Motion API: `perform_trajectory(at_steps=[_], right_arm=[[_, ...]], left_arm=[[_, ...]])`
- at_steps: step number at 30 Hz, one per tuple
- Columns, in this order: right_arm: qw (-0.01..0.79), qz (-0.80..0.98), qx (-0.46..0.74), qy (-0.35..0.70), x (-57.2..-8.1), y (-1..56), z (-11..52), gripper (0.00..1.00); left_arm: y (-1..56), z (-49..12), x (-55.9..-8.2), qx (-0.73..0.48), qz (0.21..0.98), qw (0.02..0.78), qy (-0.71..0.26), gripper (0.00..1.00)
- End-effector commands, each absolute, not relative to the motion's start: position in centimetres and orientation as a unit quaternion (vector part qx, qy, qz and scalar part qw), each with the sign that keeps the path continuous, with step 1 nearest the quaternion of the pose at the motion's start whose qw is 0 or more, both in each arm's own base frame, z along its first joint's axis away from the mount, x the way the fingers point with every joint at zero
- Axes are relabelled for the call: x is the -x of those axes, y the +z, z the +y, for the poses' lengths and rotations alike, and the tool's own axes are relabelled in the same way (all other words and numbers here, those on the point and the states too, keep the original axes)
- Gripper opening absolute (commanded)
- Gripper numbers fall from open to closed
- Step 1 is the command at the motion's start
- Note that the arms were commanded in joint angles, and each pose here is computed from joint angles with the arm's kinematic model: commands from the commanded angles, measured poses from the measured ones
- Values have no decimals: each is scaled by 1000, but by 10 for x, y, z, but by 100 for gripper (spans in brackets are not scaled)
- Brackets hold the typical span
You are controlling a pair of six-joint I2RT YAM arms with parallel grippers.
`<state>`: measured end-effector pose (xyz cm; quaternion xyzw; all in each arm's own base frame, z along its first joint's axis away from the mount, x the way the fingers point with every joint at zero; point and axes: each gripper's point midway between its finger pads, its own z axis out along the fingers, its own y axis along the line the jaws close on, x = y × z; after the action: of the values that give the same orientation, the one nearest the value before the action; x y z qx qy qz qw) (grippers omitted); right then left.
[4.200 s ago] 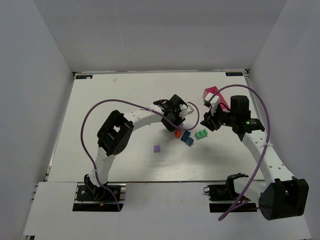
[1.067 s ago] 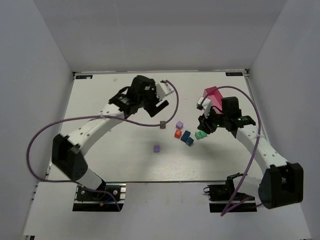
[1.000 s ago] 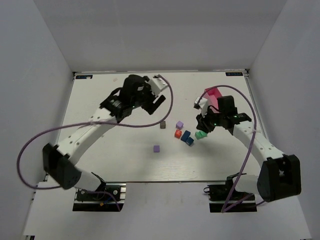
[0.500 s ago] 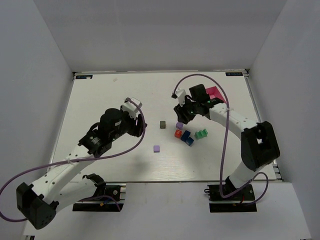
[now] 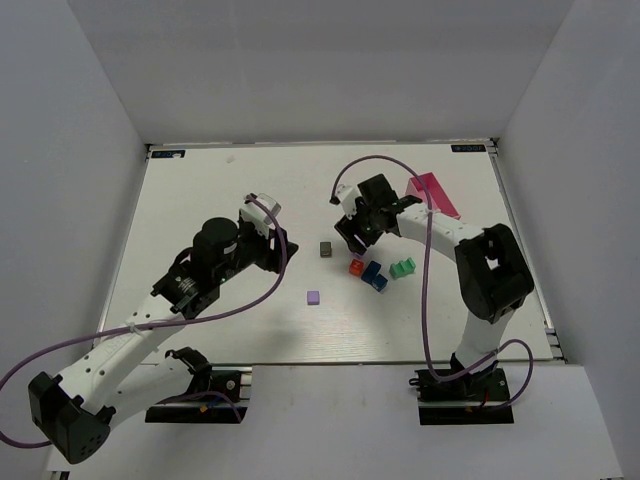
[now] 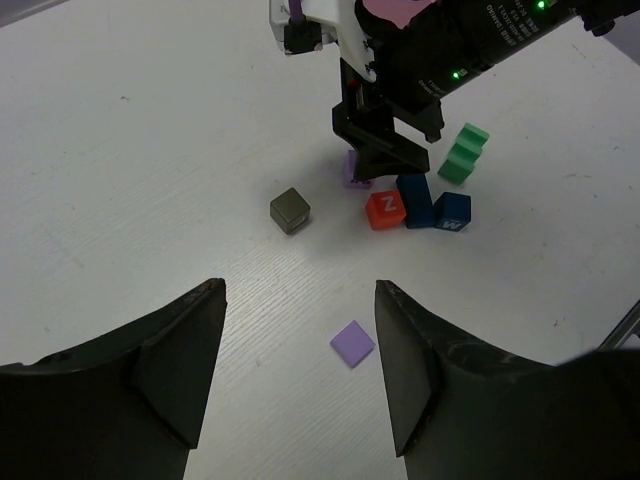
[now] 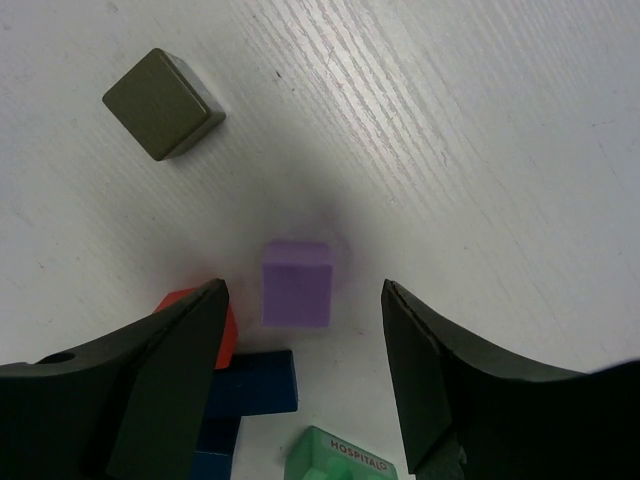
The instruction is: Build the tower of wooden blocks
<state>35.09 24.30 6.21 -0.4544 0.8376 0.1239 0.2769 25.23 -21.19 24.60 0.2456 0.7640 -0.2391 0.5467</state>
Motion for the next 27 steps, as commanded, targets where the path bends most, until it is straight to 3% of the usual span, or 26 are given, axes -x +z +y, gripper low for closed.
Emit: perform_trajectory(at_steps=[1,16,27], right_arm=[[290,830,462,120,-359,72,250,69],[247,829,487,122,-349,47,244,61],[226,809,523,146,-337,47,250,37]], left_arm=[[247,-218,-250,-248,761,544,-254,71],[244,-219,-250,-251,762,539,-256,72],[244,-221,-249,-253,761,537,-259,72]])
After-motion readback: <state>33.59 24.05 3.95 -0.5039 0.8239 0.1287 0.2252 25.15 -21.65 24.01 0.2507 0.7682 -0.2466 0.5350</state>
